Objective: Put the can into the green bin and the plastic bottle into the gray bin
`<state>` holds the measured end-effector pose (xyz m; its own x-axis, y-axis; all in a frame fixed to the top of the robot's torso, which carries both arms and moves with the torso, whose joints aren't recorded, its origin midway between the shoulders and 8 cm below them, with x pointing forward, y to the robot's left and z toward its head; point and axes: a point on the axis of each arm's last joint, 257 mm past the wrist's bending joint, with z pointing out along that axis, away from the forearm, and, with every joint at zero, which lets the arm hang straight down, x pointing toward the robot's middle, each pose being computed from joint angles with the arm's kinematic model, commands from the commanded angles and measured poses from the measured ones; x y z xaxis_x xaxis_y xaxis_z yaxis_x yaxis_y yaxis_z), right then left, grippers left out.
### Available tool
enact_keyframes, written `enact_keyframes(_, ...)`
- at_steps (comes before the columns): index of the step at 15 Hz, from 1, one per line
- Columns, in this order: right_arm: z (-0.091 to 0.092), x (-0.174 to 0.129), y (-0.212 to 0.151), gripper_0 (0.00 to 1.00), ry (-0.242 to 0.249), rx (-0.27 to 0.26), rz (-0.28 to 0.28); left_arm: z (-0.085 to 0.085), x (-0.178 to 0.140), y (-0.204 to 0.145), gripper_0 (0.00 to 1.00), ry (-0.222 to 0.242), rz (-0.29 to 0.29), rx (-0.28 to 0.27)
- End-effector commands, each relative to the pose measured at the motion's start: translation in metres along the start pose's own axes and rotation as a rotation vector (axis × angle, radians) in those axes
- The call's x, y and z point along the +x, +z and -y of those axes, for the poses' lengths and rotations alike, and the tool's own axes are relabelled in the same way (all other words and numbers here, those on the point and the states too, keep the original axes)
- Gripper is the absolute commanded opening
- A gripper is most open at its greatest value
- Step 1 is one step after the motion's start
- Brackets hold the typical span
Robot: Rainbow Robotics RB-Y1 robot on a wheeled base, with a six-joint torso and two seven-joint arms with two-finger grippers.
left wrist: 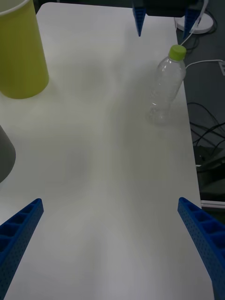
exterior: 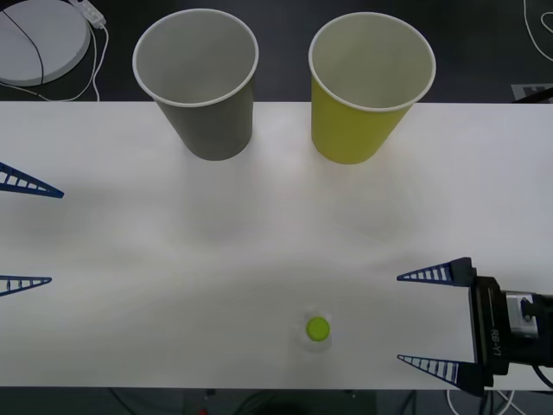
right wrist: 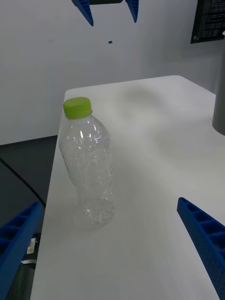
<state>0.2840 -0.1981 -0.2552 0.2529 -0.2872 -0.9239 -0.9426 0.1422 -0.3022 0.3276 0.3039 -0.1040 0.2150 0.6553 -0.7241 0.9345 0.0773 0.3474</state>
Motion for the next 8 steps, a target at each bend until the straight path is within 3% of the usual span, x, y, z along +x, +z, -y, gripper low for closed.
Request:
enact_keyframes(1,-0.004,0.002,0.013,1.00,0.002,-0.018,0.003,0.000,0.000,0.000,1.00,0.000,0.000,0.000)
enact_keyframes(8,-0.011,0.006,0.054,1.00,0.012,-0.032,0.020,0.000,0.000,0.000,1.00,0.000,0.000,0.000)
